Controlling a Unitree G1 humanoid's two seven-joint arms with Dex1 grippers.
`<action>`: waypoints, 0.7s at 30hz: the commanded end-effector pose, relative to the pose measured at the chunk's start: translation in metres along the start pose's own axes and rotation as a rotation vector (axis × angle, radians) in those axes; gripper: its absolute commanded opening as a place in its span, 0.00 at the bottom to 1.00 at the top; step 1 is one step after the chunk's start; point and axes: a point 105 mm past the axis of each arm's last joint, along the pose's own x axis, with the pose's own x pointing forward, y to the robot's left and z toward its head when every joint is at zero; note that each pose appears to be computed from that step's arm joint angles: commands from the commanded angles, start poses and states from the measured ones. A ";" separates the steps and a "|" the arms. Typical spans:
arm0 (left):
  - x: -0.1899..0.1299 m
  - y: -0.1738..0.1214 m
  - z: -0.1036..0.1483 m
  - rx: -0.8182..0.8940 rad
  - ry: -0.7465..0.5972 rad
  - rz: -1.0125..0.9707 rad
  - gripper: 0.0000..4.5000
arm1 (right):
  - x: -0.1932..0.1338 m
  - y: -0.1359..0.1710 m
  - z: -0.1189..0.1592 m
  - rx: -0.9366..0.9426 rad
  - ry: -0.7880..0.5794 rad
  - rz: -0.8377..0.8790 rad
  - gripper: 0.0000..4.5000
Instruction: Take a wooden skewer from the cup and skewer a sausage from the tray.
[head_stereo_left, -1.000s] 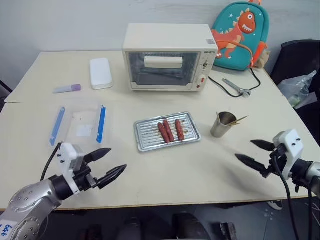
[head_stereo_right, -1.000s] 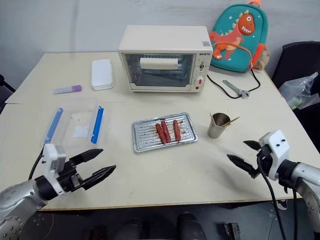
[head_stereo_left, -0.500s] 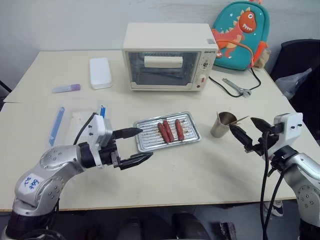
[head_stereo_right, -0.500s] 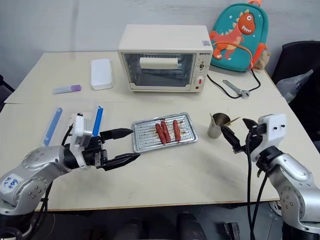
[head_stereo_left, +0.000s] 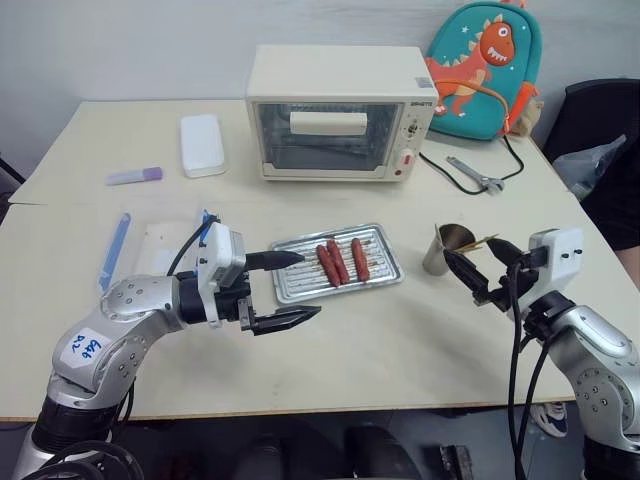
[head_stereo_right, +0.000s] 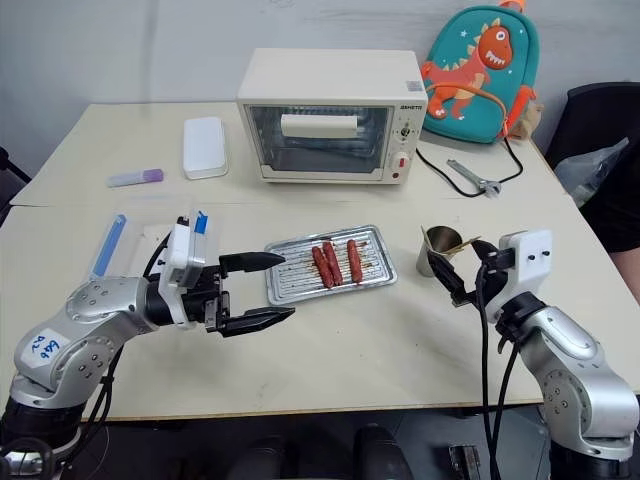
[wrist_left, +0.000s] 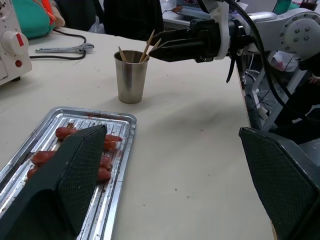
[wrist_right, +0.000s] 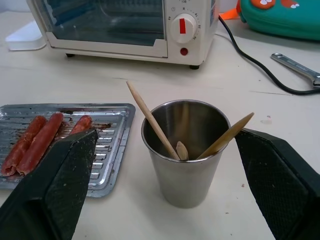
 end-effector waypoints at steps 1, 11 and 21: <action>-0.001 0.000 0.005 0.034 -0.014 -0.003 0.99 | -0.007 0.004 0.010 -0.028 -0.040 -0.007 1.00; 0.003 0.001 0.004 0.043 -0.019 -0.018 0.99 | -0.009 0.015 0.017 -0.024 -0.060 0.035 1.00; 0.008 0.005 0.005 0.070 -0.025 -0.032 0.99 | 0.008 0.024 0.024 -0.018 -0.081 0.094 1.00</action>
